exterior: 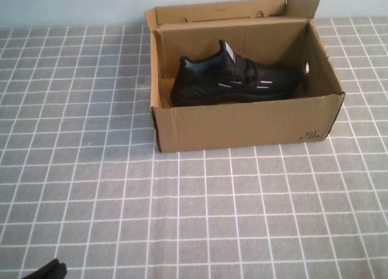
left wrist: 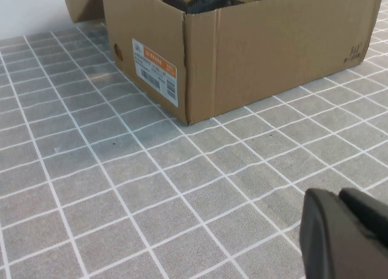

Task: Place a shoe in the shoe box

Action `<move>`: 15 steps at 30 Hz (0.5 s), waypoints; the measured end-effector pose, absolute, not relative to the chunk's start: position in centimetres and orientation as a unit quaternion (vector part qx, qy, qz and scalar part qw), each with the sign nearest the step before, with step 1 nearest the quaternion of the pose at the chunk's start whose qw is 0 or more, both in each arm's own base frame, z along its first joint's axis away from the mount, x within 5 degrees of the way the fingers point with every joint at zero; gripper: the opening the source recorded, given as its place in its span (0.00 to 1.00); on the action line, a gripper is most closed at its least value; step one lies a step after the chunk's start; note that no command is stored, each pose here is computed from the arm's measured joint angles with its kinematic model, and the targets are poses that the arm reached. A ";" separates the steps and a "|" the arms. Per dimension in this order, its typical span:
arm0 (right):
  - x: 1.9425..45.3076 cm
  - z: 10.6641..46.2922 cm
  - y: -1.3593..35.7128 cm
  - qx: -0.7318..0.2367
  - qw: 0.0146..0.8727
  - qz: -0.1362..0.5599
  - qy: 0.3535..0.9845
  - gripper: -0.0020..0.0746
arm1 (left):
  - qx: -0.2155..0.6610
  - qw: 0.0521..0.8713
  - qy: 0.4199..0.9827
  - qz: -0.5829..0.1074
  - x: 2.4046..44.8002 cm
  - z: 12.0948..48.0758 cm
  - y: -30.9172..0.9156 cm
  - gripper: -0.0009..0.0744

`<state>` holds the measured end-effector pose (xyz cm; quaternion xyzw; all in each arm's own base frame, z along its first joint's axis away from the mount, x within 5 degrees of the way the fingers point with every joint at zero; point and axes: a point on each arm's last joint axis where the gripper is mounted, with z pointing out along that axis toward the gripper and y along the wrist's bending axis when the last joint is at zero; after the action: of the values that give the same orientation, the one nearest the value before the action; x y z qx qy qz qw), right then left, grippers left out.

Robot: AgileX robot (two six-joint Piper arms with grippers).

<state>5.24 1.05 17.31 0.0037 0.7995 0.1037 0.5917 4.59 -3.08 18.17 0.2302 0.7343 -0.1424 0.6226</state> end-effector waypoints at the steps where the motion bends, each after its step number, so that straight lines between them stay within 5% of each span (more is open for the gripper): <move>1: 5.2 17.3 1.0 0.004 0.590 0.104 0.801 0.01 | 0.230 0.623 0.734 -0.142 4.6 18.2 -3.1 0.01; 15: 5.2 17.2 1.1 0.003 0.588 0.103 0.802 0.01 | 0.230 0.623 0.734 -0.142 4.6 18.2 -3.1 0.01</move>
<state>5.21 1.05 17.23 0.0026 0.8023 0.1030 0.5879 4.59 -3.08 18.17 0.2302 0.7343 -0.1424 0.6226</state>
